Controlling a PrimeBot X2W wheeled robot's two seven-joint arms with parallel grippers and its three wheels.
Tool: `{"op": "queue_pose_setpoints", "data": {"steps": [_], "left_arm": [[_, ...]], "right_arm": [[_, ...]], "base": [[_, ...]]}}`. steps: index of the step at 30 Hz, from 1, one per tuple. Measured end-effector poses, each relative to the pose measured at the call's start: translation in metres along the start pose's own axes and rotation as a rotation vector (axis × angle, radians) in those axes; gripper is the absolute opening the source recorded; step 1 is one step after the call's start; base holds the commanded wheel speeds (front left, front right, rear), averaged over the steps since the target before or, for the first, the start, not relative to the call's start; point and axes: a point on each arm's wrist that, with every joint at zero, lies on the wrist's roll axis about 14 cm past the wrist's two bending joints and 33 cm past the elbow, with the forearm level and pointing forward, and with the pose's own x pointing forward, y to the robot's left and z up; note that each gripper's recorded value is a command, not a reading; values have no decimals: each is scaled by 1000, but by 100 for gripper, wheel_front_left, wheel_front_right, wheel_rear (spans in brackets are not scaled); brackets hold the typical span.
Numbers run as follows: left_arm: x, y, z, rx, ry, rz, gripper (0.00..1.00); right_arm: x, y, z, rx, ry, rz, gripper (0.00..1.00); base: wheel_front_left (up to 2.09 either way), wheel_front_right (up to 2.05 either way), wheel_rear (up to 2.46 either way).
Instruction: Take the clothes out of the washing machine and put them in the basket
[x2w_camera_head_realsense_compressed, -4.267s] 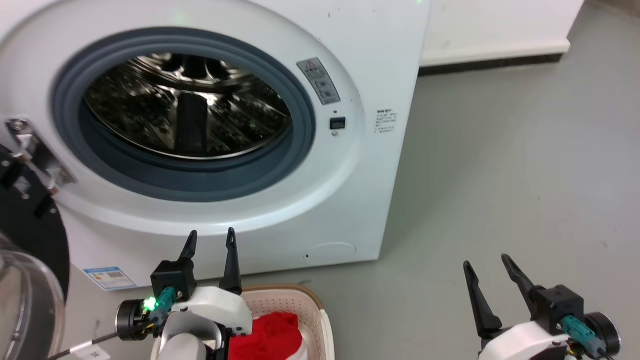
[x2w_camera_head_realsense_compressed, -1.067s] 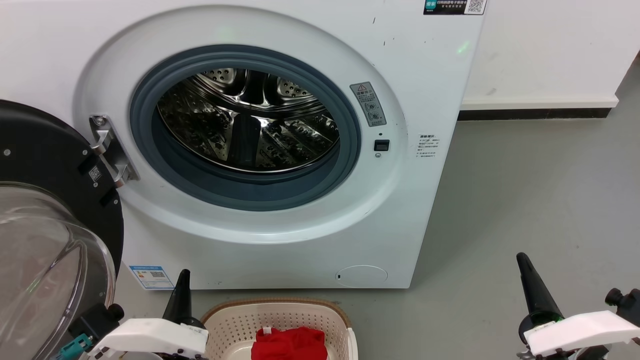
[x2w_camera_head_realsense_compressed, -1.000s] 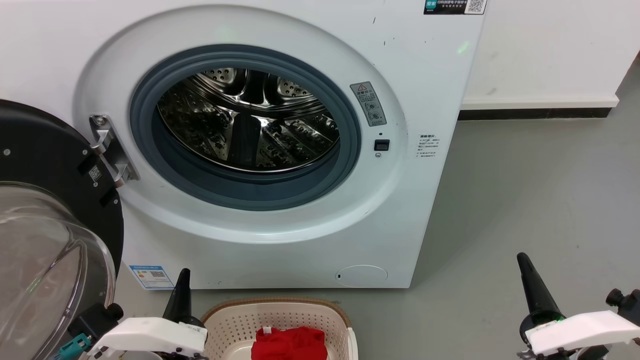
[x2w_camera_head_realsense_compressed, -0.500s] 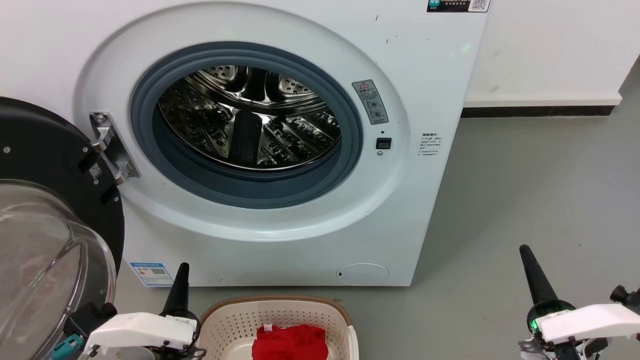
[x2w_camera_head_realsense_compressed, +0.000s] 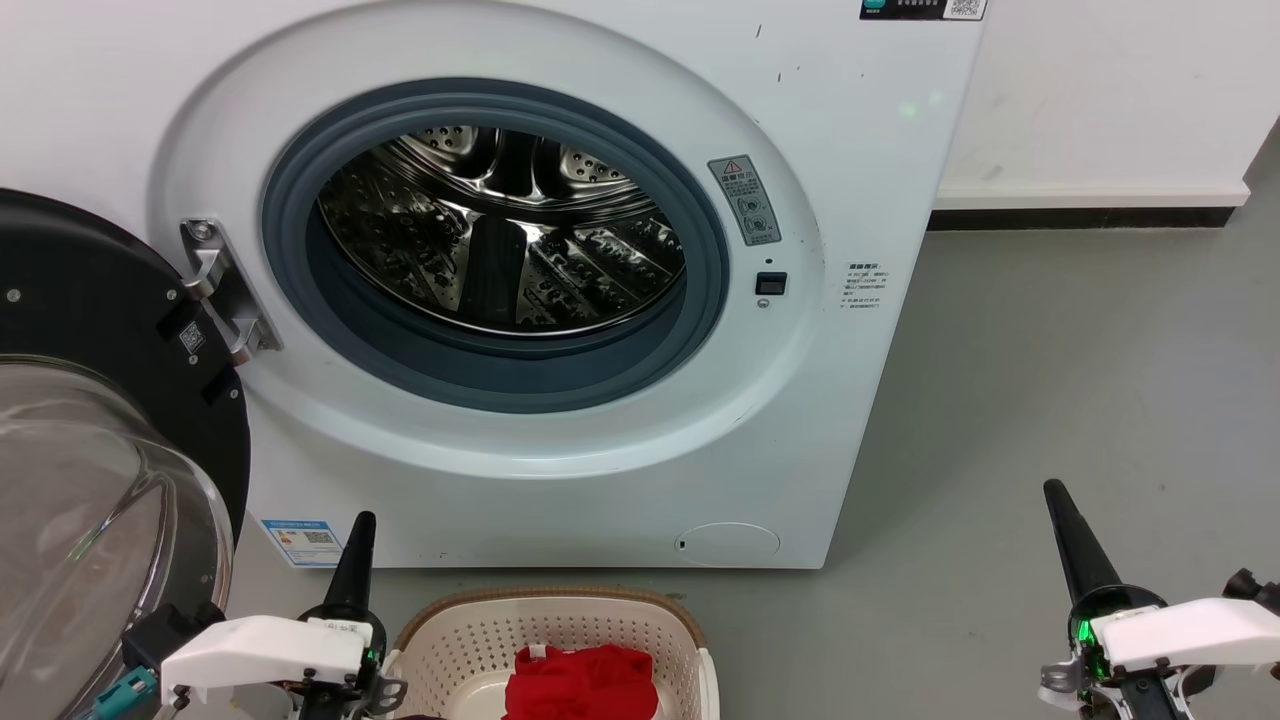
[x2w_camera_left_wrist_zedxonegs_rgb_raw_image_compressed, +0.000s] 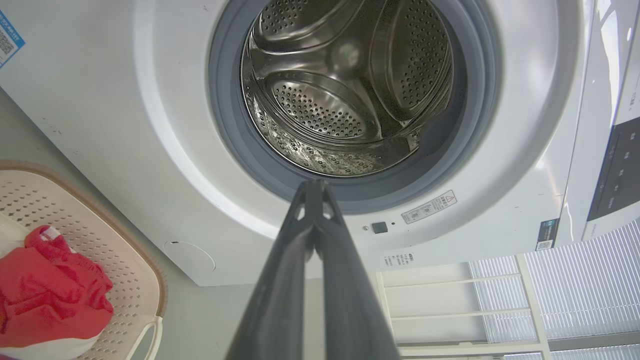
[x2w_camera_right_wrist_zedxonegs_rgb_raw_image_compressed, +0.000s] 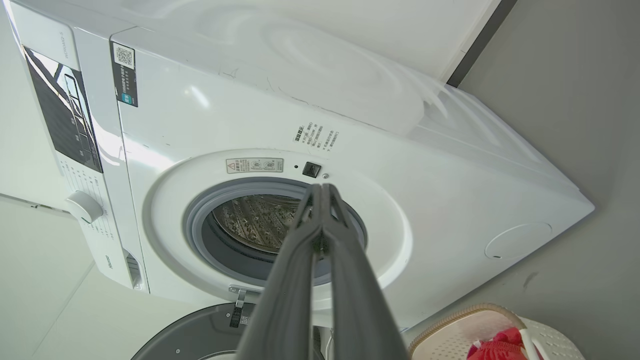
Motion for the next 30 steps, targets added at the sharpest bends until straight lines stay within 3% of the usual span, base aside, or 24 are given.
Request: {"op": "queue_pose_setpoints", "data": {"steps": [30], "left_arm": [[8, -7, 10, -263, -11, -51, 0]], "right_arm": [[13, -2, 4, 258, -13, -1, 0]], "base": [[0, 0, 0]]}}
